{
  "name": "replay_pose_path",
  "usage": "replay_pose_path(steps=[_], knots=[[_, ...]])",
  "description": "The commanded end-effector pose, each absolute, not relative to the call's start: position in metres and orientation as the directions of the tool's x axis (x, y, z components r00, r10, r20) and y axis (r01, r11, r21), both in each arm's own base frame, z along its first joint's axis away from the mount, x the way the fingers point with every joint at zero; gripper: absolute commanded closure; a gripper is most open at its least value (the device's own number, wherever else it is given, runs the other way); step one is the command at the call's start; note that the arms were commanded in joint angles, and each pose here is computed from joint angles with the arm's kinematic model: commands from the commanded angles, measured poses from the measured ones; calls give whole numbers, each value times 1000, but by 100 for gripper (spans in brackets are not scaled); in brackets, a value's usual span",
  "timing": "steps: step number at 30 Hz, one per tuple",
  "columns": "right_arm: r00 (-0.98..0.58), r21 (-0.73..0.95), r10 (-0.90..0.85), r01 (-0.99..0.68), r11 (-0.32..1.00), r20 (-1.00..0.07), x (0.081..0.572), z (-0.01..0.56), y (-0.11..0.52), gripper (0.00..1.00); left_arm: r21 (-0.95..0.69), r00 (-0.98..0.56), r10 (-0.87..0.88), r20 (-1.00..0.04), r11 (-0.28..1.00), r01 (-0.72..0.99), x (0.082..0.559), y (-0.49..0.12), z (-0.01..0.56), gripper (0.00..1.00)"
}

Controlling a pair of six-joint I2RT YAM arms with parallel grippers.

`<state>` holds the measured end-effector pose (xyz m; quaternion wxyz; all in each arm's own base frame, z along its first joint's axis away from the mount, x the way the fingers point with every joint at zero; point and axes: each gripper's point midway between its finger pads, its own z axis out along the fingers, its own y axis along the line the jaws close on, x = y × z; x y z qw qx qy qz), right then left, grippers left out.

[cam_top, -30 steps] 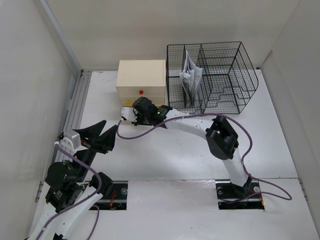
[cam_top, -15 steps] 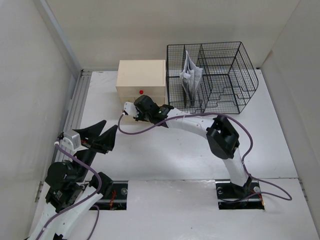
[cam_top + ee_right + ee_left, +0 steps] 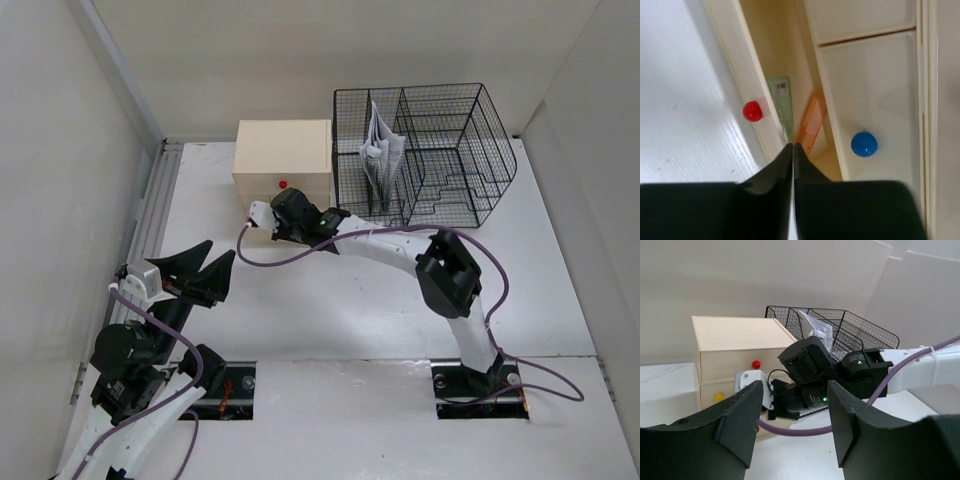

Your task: Organize the desk

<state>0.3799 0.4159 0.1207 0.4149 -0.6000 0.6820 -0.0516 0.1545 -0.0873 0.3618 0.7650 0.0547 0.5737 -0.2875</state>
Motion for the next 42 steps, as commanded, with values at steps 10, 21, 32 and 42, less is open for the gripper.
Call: replay_pose_path(steps=[10,21,32,42], knots=[[168,-233,-716,-973,-9,-677,322,137,440,100,-250,208,-399,-893,825,507,152,-85,371,49],[-70,-409,-797,-830,380,-599,395,111,413,100,-250,202,-394,-897,826,505,154,-86,370,49],[-186,-612,-726,-426,667,-662,446,133,375,100,-250,202,-394,-897,826,505,154,-86,370,49],[-58,-549,-774,-671,498,-630,418,126,411,100,-250,202,-394,-897,826,505,154,-86,370,49]])
